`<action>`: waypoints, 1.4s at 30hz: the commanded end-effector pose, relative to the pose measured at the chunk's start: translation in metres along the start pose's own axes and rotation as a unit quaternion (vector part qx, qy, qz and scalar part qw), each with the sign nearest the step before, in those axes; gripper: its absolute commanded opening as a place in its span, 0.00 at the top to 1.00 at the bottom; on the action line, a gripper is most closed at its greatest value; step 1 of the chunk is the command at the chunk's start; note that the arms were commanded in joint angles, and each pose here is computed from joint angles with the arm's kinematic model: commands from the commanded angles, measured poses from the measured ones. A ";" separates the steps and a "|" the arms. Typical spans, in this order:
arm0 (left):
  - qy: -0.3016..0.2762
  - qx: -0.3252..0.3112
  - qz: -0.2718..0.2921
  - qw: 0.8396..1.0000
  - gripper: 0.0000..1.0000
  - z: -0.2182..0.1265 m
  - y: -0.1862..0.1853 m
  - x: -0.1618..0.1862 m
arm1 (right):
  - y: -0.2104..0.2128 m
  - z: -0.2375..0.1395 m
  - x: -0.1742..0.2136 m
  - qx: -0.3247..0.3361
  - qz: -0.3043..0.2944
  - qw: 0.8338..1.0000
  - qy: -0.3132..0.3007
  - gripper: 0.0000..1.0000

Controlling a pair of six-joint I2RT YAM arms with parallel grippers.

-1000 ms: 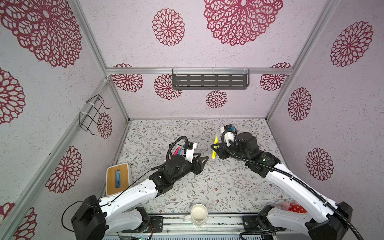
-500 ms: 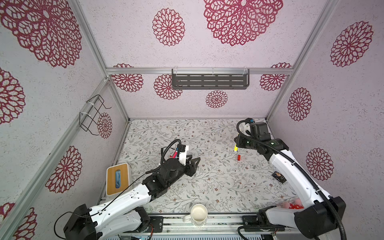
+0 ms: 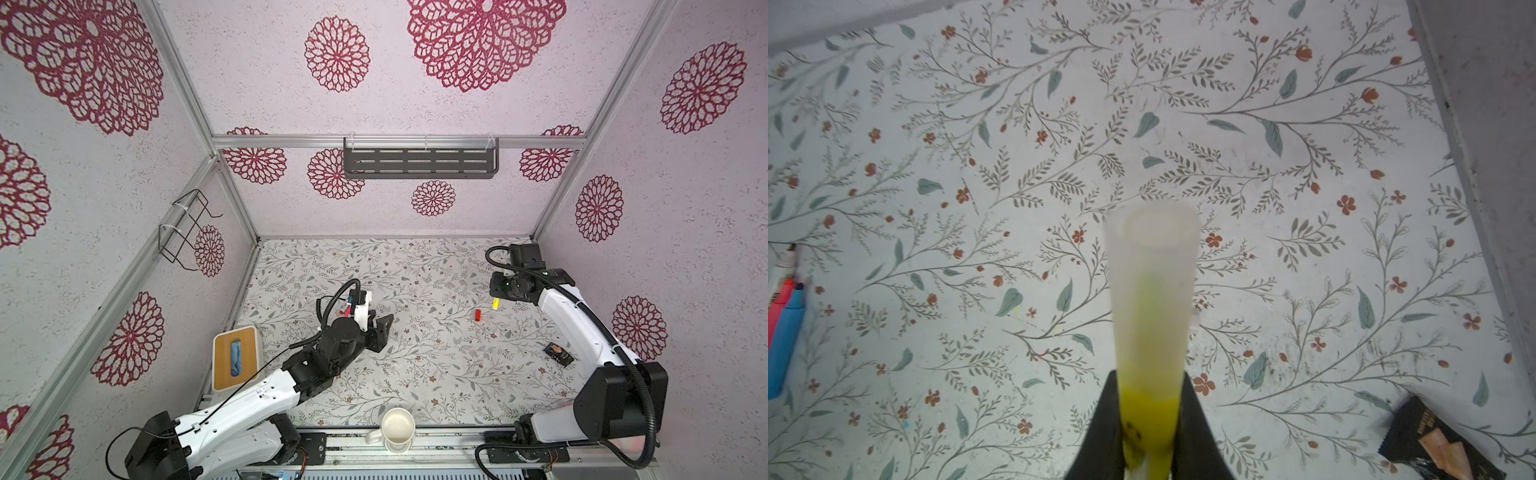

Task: Insert the pens into the pen caps
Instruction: 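Carry the capped highlighter farther from the robot and lay it down with the right gripper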

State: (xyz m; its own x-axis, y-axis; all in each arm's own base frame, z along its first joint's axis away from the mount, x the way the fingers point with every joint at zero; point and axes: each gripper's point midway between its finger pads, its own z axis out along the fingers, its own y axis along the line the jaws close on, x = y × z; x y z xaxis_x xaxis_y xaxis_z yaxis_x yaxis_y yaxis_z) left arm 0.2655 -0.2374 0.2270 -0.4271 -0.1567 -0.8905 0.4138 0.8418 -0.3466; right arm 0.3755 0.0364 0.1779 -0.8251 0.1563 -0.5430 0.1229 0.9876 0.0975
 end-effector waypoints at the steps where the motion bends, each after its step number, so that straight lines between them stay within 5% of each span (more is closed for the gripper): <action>1: -0.025 -0.022 -0.010 0.999 0.40 -0.008 0.011 -0.008 | -0.016 -0.001 -0.013 0.029 -0.014 0.999 -0.003 1.00; 3: -0.022 -0.020 -0.011 1.000 0.36 -0.011 0.010 -0.009 | -0.026 0.007 -0.016 0.043 -0.012 0.999 0.007 1.00; 4: -0.021 -0.021 -0.014 0.999 0.14 -0.012 0.011 -0.010 | -0.030 0.011 -0.017 0.047 -0.010 0.999 0.012 1.00; 5: -0.021 -0.026 -0.017 0.999 0.12 -0.013 0.012 -0.011 | -0.032 0.016 -0.018 0.048 -0.010 0.999 0.018 1.00; 22: 0.012 0.036 -0.016 0.999 0.11 -0.018 -0.010 -0.003 | -0.036 0.085 -0.038 0.066 -0.090 0.990 0.090 1.00; 42: -0.020 0.068 -0.026 0.997 0.11 -0.031 -0.015 -0.010 | -0.031 0.148 -0.039 0.057 -0.116 0.983 0.127 0.95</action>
State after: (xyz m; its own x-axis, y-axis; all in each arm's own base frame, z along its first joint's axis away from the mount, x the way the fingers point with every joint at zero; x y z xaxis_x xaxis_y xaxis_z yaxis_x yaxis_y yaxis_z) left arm 0.2383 -0.2334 0.2478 -0.4294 -0.2013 -0.8804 0.4991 0.7596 -0.4171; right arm 0.4825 0.0013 0.0643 -0.9493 -0.0443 -0.3113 -0.0160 0.9955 -0.0930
